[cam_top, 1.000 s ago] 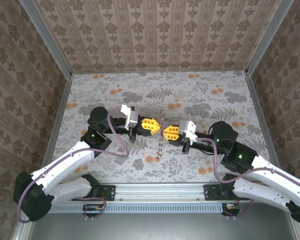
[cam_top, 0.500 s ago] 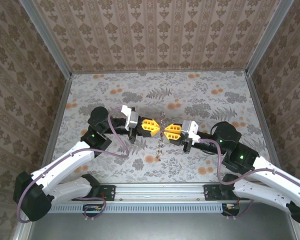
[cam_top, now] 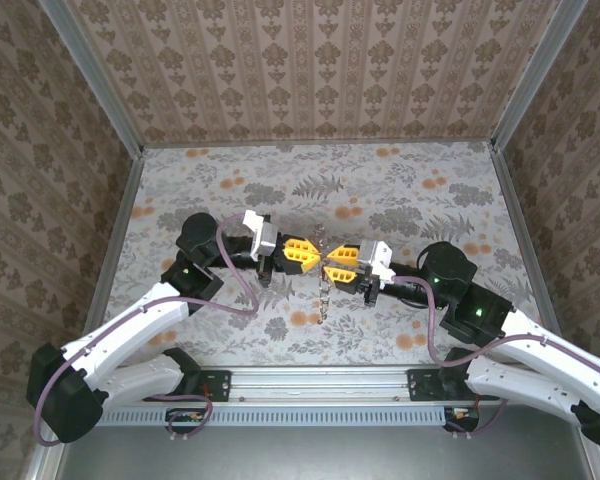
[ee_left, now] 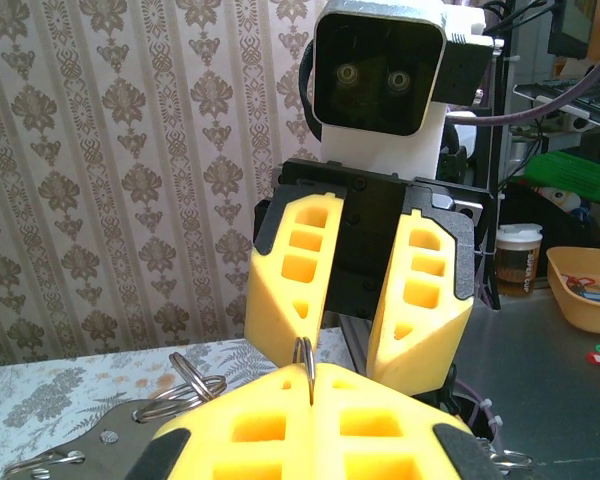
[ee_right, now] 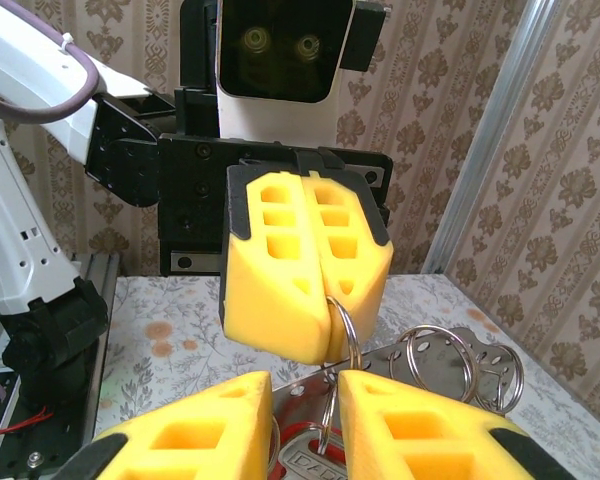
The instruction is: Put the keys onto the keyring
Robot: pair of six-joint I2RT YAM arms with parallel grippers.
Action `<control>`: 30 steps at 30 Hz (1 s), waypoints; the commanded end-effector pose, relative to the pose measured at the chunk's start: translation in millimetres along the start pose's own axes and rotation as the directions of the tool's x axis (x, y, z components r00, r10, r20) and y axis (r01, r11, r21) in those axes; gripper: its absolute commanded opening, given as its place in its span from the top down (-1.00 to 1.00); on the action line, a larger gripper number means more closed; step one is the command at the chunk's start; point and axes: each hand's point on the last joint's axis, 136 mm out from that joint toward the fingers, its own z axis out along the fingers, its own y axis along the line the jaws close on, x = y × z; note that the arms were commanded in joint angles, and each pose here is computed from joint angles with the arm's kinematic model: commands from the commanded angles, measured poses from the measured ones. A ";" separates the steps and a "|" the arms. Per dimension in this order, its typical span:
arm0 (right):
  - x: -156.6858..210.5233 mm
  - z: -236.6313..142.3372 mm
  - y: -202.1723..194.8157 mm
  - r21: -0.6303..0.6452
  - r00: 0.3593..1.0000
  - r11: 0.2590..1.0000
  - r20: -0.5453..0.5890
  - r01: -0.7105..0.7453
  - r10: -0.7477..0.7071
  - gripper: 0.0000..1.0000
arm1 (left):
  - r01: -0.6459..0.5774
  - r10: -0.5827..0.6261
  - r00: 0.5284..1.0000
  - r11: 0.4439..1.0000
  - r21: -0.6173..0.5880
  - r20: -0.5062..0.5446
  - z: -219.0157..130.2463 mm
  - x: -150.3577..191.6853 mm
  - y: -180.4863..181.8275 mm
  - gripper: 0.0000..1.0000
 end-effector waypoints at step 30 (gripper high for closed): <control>5.8 3.5 1.5 -0.020 1.000 1.000 -0.005 -0.023 0.023 0.45 | -0.076 0.075 0.997 0.996 0.052 0.030 1.1 -27.7 -18.7 1.00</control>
